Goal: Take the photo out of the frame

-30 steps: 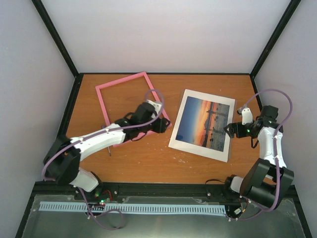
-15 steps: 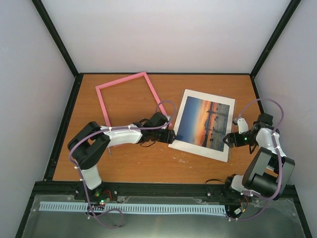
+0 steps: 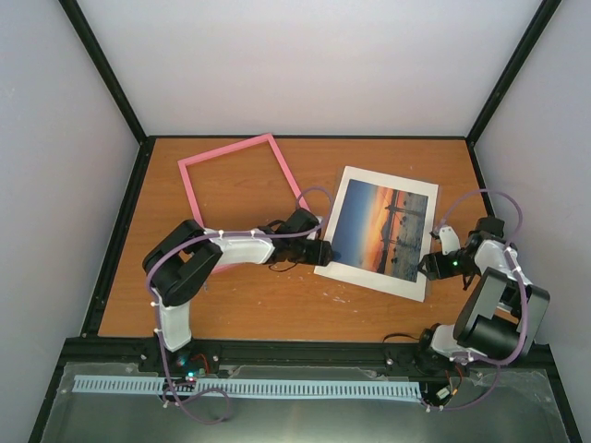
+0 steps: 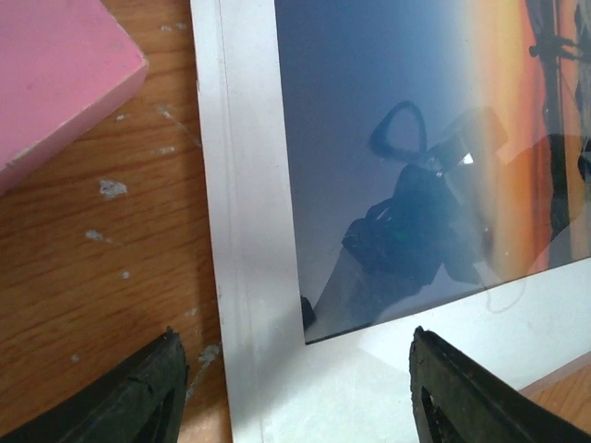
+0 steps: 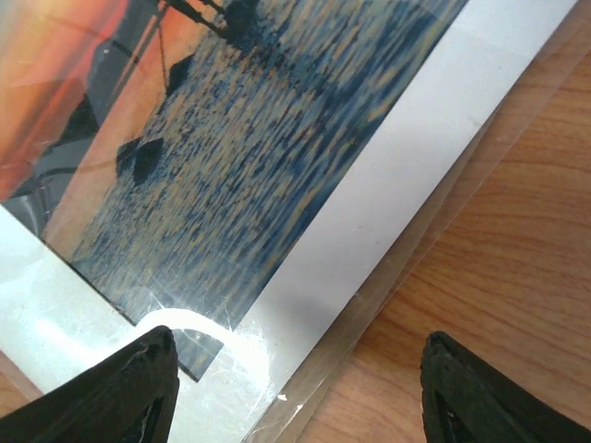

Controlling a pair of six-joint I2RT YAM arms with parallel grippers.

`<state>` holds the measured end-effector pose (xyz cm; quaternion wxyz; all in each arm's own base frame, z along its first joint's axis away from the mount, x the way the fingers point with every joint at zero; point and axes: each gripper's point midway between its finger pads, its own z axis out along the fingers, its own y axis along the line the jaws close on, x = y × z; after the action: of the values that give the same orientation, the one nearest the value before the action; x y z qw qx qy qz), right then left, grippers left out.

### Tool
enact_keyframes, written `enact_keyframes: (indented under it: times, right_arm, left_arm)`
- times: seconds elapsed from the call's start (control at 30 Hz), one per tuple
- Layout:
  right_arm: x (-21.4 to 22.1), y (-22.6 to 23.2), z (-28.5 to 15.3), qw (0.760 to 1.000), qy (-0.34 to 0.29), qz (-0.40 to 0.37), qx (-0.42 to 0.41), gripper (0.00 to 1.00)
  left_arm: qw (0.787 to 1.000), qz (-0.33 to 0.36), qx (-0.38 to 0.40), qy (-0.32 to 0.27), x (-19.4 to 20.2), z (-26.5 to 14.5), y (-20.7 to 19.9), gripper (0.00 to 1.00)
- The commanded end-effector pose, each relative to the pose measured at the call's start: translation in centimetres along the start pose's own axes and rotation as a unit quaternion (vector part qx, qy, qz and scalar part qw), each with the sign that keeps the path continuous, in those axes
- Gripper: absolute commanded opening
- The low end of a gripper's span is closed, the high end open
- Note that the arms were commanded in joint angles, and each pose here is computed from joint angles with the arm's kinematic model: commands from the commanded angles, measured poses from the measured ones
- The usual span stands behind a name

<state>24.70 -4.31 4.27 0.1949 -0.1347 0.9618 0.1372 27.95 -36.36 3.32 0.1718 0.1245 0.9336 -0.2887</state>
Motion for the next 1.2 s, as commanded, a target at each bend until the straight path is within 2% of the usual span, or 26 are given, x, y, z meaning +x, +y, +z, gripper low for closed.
enact_keyframes:
  times: [0.0, 0.2, 0.33, 0.47, 0.83, 1.17]
  right_arm:
    - [-1.4, 0.7, -1.7, 0.999, -0.034, -0.040, 0.005, 0.68]
    - [-2.5, 2.9, -2.2, 0.993, -0.080, -0.069, -0.041, 0.57]
    - [-2.3, 3.2, -1.5, 0.992, -0.075, -0.070, -0.069, 0.47]
    - [-1.7, 2.8, -0.4, 0.993, -0.057, -0.063, -0.076, 0.42]
    - [1.4, 2.0, 2.4, 0.996, -0.004, -0.060, -0.072, 0.42]
    - [1.6, 1.9, 2.7, 0.995, 0.003, -0.055, -0.077, 0.42]
  left_arm:
    - [0.999, -0.017, 0.023, -0.015, -1.5, 0.2, -1.5, 0.65]
    - [0.999, -0.026, 0.011, -0.022, -1.9, 0.0, -1.3, 0.64]
    - [0.999, -0.039, 0.001, -0.029, -2.1, -0.3, -1.0, 0.64]
    - [0.999, -0.043, 0.011, -0.026, -2.0, 0.1, -1.2, 0.64]
    - [0.996, -0.048, 0.066, -0.021, -2.5, 0.3, -3.4, 0.56]
    - [0.994, -0.047, 0.088, -0.045, -3.7, -1.4, -4.9, 0.51]
